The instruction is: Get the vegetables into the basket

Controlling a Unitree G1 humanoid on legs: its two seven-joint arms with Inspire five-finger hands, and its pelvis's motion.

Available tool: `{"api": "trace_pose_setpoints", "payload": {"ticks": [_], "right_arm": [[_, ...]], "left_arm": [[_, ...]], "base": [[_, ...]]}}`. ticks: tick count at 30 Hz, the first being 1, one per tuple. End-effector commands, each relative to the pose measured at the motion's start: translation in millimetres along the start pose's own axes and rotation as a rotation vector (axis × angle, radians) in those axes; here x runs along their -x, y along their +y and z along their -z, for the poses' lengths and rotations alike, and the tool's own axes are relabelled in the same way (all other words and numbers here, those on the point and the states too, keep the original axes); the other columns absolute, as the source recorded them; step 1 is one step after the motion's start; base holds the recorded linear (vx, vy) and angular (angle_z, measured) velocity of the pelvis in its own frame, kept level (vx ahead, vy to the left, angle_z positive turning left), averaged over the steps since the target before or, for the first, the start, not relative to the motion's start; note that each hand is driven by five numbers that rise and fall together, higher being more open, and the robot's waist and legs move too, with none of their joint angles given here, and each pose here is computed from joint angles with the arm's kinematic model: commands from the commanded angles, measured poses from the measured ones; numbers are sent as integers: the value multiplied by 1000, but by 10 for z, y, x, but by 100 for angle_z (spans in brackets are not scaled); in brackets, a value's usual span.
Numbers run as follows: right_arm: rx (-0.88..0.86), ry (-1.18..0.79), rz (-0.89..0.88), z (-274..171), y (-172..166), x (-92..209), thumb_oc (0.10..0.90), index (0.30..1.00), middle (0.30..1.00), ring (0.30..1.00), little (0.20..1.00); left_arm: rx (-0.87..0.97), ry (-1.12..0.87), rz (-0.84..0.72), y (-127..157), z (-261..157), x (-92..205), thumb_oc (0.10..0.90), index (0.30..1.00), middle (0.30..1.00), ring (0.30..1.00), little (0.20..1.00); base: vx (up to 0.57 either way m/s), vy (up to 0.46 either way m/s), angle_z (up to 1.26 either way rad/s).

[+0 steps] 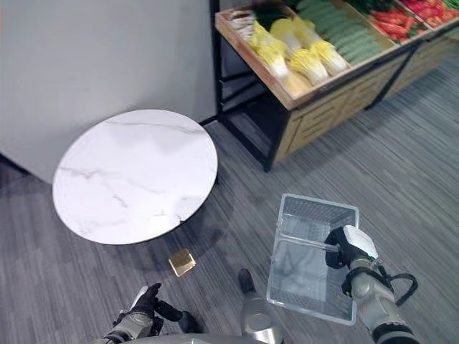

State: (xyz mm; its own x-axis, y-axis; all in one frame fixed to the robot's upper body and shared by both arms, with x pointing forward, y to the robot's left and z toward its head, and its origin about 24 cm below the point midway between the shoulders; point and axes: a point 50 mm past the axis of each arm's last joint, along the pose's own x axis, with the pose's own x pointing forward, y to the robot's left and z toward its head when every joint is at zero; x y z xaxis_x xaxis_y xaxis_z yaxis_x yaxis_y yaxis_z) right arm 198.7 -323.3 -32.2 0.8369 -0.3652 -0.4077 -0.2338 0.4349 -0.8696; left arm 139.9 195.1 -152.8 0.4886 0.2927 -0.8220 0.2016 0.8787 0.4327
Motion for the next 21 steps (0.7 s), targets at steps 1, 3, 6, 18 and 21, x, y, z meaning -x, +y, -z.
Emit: {"api": "trace_pose_setpoints", "payload": {"ticks": [1,3,6,18,21], "right_arm": [[-64,-169,313,-430,-797,-201,400,300,300,300,300],[-74,-181,299,-477,-767,-208,400,300,300,300,300],[-78,-171,284,-438,-728,-190,400,300,300,300,300],[-107,-101,259,-144,-558,-21,400,300,300,300,300],[-120,-101,250,-139,-514,-8,400,300,300,300,300]], "left_arm": [[-38,-50,-81,213,-158,-60,900,1000,1000,1000,1000],[-34,-42,-85,236,-150,-65,900,1000,1000,1000,1000],[-36,-36,-81,229,-140,-64,900,1000,1000,1000,1000],[-30,-49,-66,158,-201,-55,900,1000,1000,1000,1000],[-19,-51,-74,172,-214,-58,900,1000,1000,1000,1000]], "base": [[-28,-31,-100],[29,-45,-53],[48,-56,-49],[12,-91,-2],[71,-71,-6]]}}
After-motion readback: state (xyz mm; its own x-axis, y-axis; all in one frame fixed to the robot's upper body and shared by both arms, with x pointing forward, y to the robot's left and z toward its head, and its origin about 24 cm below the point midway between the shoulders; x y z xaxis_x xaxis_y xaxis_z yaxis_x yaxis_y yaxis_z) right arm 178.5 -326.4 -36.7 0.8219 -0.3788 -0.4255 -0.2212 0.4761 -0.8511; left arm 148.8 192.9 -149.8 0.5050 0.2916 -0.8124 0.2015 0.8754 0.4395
